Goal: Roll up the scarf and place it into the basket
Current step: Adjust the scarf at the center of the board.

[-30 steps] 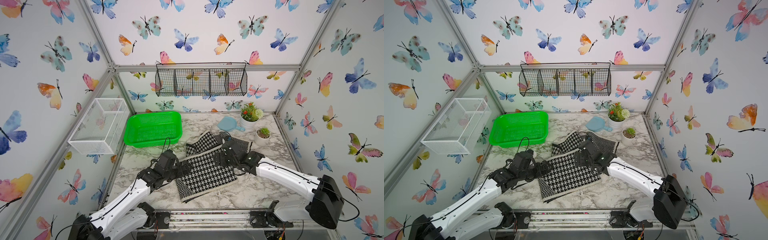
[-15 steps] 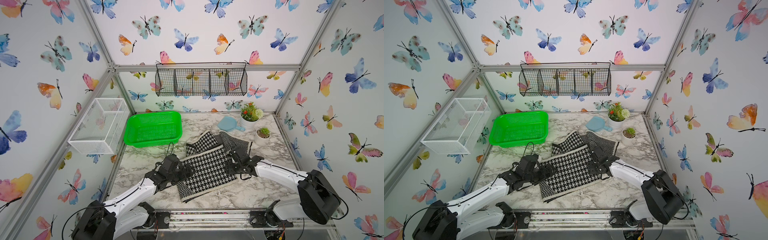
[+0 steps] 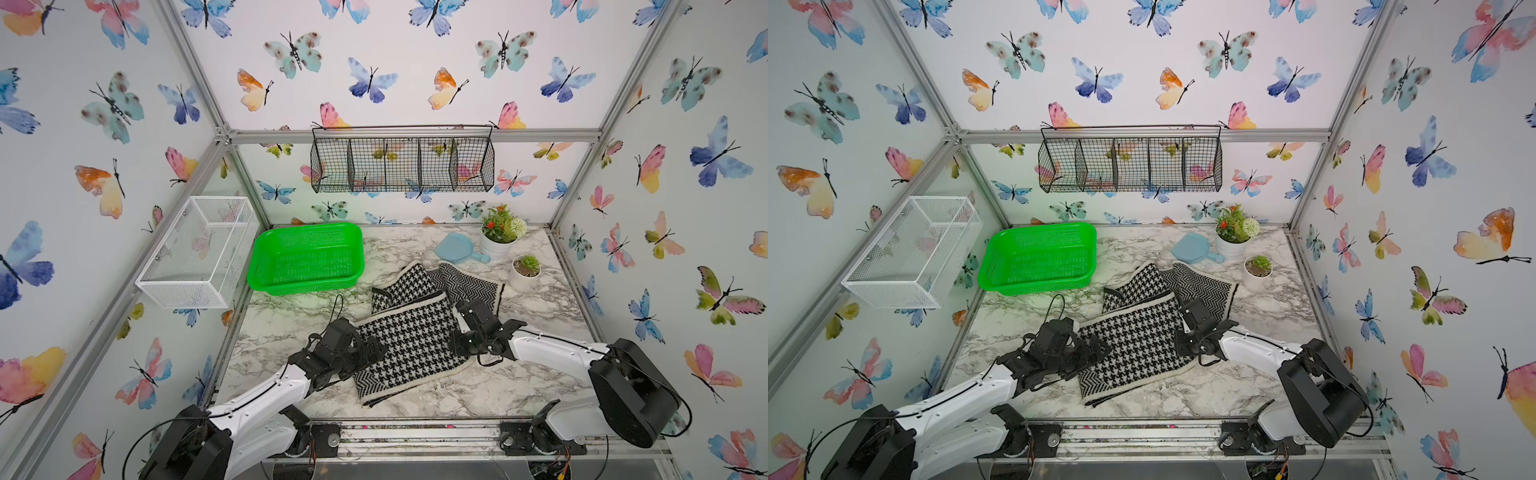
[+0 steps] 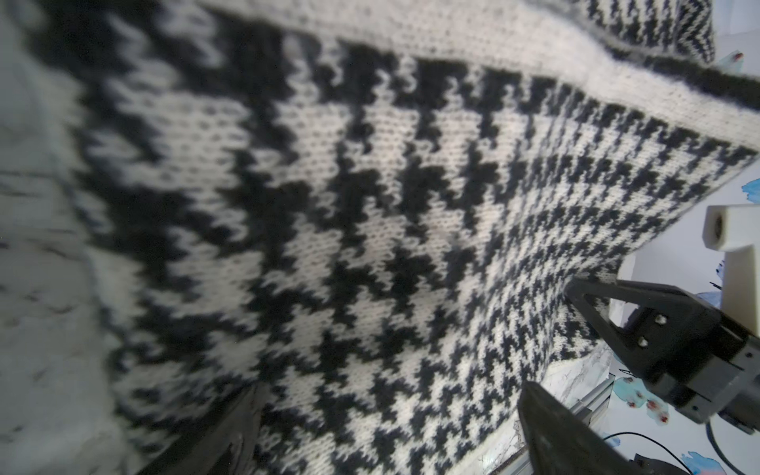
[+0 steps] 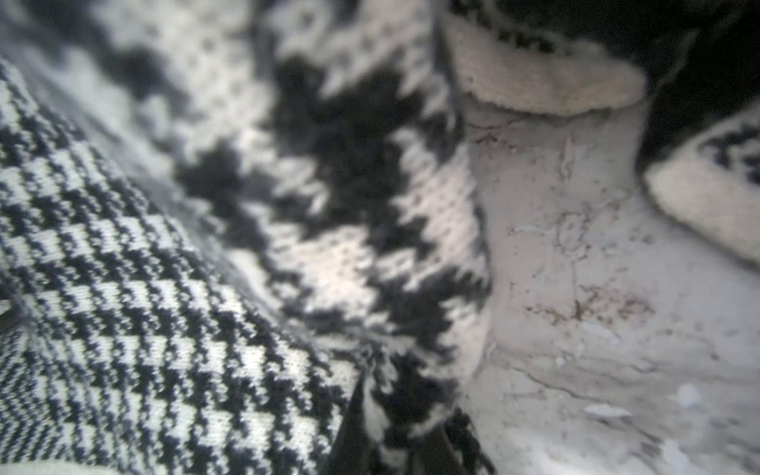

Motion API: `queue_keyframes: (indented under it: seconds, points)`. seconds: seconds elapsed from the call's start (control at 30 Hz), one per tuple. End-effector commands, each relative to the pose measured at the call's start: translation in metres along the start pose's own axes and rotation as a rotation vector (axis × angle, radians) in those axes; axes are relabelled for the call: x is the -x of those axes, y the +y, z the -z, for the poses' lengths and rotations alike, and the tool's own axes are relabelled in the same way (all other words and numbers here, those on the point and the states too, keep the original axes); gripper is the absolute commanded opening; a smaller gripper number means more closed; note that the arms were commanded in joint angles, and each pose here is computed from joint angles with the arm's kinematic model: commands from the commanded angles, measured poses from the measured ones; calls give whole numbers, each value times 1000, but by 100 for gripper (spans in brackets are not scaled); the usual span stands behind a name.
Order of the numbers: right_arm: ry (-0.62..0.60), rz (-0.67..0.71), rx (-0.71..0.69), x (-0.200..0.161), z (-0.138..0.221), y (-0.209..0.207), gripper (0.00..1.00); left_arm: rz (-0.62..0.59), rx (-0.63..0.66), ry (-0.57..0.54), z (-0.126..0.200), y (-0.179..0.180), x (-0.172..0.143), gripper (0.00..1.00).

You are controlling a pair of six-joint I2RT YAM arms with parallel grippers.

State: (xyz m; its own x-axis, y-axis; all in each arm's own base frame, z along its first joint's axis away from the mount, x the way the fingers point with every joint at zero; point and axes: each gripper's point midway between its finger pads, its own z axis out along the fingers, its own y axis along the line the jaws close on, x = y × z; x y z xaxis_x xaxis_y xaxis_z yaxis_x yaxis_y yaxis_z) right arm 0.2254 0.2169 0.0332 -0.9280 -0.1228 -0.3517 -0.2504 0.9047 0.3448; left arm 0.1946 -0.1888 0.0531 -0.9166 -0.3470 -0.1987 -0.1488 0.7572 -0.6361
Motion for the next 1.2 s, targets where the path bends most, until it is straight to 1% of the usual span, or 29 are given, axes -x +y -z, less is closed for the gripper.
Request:
queue_keyframes:
  seconds: [0.0, 0.07, 0.2, 0.4, 0.57, 0.67, 0.73, 0.8, 0.9, 0.97, 1.1, 1.13, 1.17]
  points:
    - [18, -10, 62, -9, 6, 18, 10, 23, 110, -21, 3, 19, 6, 98]
    - [24, 0, 65, -13, 9, 24, 9, 28, 148, -39, 6, 25, 12, 98]
    - [35, 29, 79, -22, 9, 43, 8, 51, 172, -85, 11, 31, 28, 98]
    - [71, 81, 103, -44, -2, 80, 9, 63, 235, -115, 19, 43, 53, 98]
    - [100, 120, 106, -63, -13, 105, 10, 80, 272, -160, 31, 55, 81, 98]
    - [104, 121, 126, -70, -17, 121, 10, 82, 297, -185, 39, 60, 101, 98]
    - [97, 111, 153, -71, -18, 132, 10, 85, 316, -192, 45, 63, 115, 98]
    - [100, 122, 177, -80, -19, 145, 10, 83, 296, -174, 50, 57, 124, 98]
    - [85, 108, 191, -79, -21, 152, 10, 73, 229, -166, 56, 41, 120, 98]
    - [69, 104, 156, -75, -21, 147, 9, 62, 149, -144, 61, 28, 108, 99]
    - [59, 84, 127, -77, -20, 136, 8, 55, 27, -92, 68, 13, 75, 98]
    - [56, 78, 116, -77, -19, 132, 10, 58, 2, -72, 68, 12, 65, 98]
    - [42, 67, 108, -76, -16, 128, 16, 58, -17, -57, 69, 11, 56, 98]
